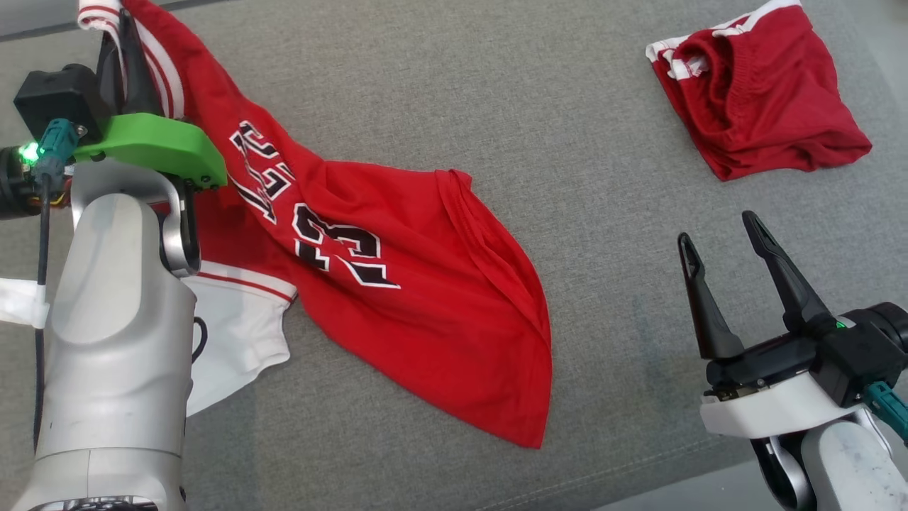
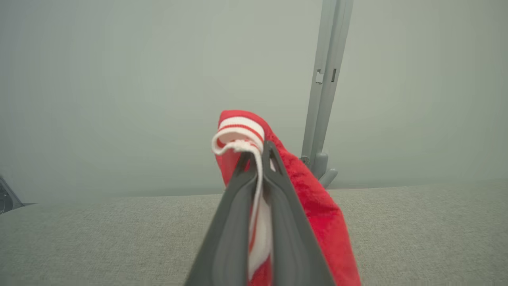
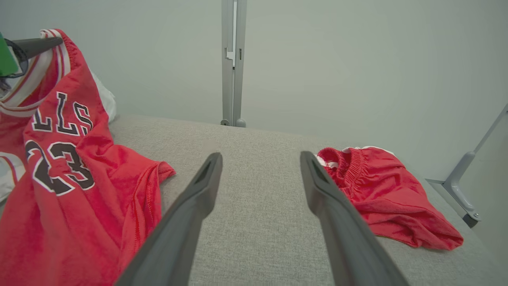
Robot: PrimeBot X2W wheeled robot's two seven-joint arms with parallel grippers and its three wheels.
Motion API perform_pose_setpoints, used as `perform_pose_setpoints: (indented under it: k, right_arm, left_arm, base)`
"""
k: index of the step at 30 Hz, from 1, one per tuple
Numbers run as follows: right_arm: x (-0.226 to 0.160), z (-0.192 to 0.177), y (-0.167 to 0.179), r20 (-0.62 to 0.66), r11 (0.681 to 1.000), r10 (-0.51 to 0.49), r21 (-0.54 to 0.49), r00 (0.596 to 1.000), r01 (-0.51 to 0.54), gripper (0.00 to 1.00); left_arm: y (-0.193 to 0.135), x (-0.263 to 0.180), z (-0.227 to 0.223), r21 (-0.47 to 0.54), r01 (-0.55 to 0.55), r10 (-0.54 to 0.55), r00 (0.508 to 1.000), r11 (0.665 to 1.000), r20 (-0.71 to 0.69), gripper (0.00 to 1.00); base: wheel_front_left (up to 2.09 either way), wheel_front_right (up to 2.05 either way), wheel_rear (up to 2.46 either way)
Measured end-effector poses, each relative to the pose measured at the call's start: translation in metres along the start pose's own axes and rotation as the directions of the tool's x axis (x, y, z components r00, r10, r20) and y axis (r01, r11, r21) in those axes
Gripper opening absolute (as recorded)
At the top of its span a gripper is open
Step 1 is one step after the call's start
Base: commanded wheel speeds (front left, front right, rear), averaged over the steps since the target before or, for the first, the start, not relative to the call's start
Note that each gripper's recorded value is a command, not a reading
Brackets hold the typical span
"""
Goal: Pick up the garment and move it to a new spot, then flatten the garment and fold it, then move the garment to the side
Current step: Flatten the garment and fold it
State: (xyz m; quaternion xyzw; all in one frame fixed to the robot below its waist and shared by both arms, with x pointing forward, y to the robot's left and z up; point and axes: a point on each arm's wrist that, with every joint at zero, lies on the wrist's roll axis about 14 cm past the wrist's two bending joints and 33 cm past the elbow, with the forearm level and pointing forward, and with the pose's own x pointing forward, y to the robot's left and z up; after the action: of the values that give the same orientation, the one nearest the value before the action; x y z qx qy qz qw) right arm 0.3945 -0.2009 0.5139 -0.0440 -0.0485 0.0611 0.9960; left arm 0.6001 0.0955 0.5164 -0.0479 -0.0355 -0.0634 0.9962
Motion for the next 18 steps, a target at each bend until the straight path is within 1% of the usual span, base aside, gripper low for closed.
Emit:
perform_pose_setpoints:
  k: [1, 2, 3, 7, 11, 16, 17, 18]
  right_arm:
    - [0.0, -0.002, -0.001, -0.005, 1.0, -0.004, 0.0, 1.0, 0.004, 1.0]
    - [0.0, -0.003, -0.003, -0.011, 1.0, -0.01, -0.002, 1.0, 0.01, 1.0]
    - [-0.001, -0.005, -0.004, -0.017, 1.0, -0.017, -0.002, 1.0, 0.017, 1.0]
    - [-0.003, -0.011, -0.012, -0.037, 0.999, -0.044, -0.004, 0.998, 0.044, 1.0]
    - [-0.007, -0.021, -0.02, -0.065, 0.997, -0.081, -0.005, 0.995, 0.081, 1.0]
    - [-0.014, -0.035, -0.021, -0.108, 0.994, -0.105, 0.012, 0.989, 0.106, 1.0]
    - [-0.014, -0.035, -0.021, -0.108, 0.994, -0.105, 0.012, 0.989, 0.106, 1.0]
    - [-0.016, -0.039, -0.017, -0.12, 0.995, -0.096, 0.026, 0.988, 0.1, 1.0]
  left_arm:
    - [0.0, 0.001, -0.008, -0.002, -0.004, 0.004, 1.0, 1.0, -0.019, 0.2]
    - [0.0, 0.002, -0.015, -0.007, -0.009, 0.009, 0.999, 1.0, -0.034, 0.82]
    - [0.0, 0.003, -0.02, -0.015, -0.014, 0.013, 0.999, 1.0, -0.042, 1.0]
    - [0.004, 0.005, -0.023, -0.052, -0.019, 0.017, 0.999, 0.998, -0.039, 1.0]
    - [0.018, -0.003, -0.006, -0.09, -0.019, 0.022, 0.999, 0.996, 0.023, 1.0]
    - [0.05, -0.033, 0.005, -0.098, -0.06, 0.066, 0.996, 0.993, 0.057, 1.0]
    - [0.05, -0.033, 0.005, -0.098, -0.06, 0.066, 0.996, 0.993, 0.057, 1.0]
    - [0.062, -0.049, 0.009, -0.095, -0.082, 0.089, 0.994, 0.992, 0.065, 1.0]
  base:
    - [0.0, 0.0, 0.0]
    - [0.0, 0.0, 0.0]
    - [0.0, 0.0, 0.0]
    - [0.0, 0.0, 0.0]
    - [0.0, 0.0, 0.0]
    - [0.0, 0.0, 0.0]
    - [0.0, 0.0, 0.0]
    - [0.0, 0.0, 0.0]
